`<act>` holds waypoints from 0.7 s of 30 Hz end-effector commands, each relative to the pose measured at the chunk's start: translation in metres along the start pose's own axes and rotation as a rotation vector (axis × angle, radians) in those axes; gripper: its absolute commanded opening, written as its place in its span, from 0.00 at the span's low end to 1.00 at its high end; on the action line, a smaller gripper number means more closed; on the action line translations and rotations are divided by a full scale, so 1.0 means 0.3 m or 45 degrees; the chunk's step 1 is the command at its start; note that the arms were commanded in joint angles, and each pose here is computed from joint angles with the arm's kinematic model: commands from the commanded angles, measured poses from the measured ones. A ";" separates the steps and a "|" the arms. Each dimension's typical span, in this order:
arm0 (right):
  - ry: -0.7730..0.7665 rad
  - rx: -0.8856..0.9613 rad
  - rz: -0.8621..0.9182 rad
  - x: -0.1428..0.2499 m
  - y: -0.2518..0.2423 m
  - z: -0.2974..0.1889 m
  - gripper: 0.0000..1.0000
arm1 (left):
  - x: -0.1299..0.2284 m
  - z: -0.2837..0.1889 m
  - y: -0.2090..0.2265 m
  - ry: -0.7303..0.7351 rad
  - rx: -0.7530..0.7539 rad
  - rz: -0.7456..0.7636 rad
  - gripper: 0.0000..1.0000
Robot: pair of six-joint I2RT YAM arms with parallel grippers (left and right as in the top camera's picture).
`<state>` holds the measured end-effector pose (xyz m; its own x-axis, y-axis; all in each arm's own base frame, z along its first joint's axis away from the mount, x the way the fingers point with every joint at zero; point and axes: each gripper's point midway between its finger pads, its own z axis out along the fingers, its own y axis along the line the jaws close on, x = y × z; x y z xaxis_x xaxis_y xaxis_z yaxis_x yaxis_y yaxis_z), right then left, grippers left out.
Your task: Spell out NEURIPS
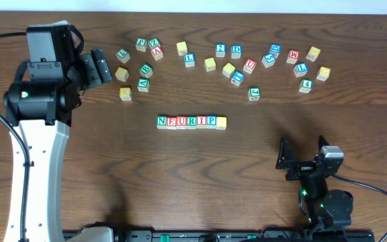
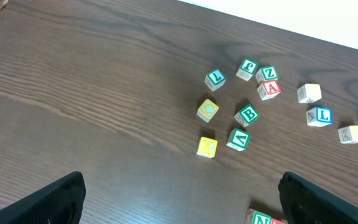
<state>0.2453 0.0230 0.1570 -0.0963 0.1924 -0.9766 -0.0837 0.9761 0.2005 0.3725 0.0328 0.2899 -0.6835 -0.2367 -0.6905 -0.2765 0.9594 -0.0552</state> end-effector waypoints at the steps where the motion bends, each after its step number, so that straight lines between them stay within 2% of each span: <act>1: -0.005 0.006 -0.009 0.001 -0.004 -0.001 0.99 | -0.011 -0.007 0.005 -0.006 -0.009 0.010 0.98; 7: -0.005 0.006 -0.009 0.001 -0.004 -0.001 0.99 | -0.011 -0.016 0.007 -0.012 -0.008 0.010 0.98; 12: -0.005 0.006 -0.009 0.001 -0.004 -0.001 0.99 | -0.015 -0.090 0.040 -0.112 -0.040 0.015 0.98; 16: -0.005 0.006 -0.009 0.001 -0.004 -0.001 0.99 | -0.003 -0.124 0.038 -0.292 0.012 0.052 0.98; 21: -0.005 0.006 -0.009 0.001 -0.004 -0.001 0.99 | 0.053 -0.174 0.004 -0.602 0.143 0.204 0.98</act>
<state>0.2454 0.0230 0.1572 -0.0956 0.1924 -0.9766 -0.0839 0.9761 0.2005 0.3403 0.0316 0.3344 -0.3412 -0.1272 -0.9314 -0.1916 0.9794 -0.0635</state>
